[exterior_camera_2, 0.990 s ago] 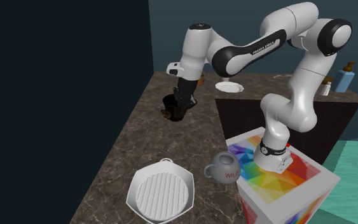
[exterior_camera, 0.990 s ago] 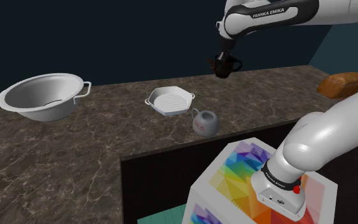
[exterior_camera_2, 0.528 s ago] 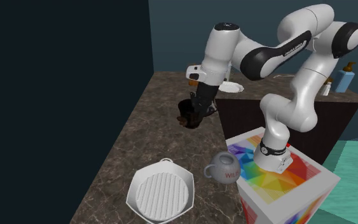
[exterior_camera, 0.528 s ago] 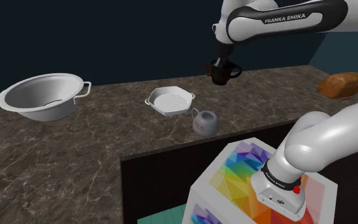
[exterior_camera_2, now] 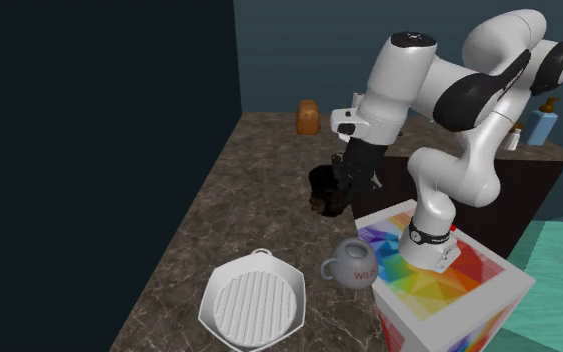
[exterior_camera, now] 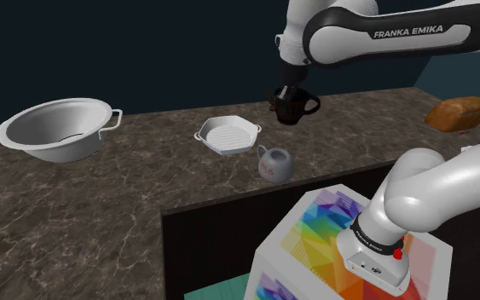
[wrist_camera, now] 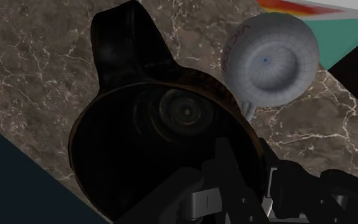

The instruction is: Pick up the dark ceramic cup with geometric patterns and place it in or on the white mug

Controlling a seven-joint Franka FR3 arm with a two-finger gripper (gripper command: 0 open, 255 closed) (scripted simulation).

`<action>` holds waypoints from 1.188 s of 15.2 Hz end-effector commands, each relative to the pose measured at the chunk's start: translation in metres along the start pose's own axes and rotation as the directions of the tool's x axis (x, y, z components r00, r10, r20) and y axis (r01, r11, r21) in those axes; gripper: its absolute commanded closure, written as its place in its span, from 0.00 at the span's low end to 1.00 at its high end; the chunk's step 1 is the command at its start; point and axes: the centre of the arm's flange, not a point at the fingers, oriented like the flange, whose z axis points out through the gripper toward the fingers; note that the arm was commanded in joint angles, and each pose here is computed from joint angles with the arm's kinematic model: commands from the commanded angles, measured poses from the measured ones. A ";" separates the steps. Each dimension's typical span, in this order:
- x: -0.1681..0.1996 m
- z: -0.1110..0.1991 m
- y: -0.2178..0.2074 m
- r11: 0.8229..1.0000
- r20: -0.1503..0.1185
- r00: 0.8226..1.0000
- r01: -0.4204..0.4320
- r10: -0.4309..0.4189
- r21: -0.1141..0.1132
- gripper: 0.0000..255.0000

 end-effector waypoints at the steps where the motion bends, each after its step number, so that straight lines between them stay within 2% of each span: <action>1: -0.004 -0.007 -0.027 1.000 0.000 1.000 -0.001 0.001 0.000 1.00; 5: -0.011 -0.022 -0.076 1.000 0.000 1.000 -0.001 0.001 0.000 1.00; 18: -0.016 0.046 -0.089 1.000 0.000 1.000 -0.001 0.001 0.000 1.00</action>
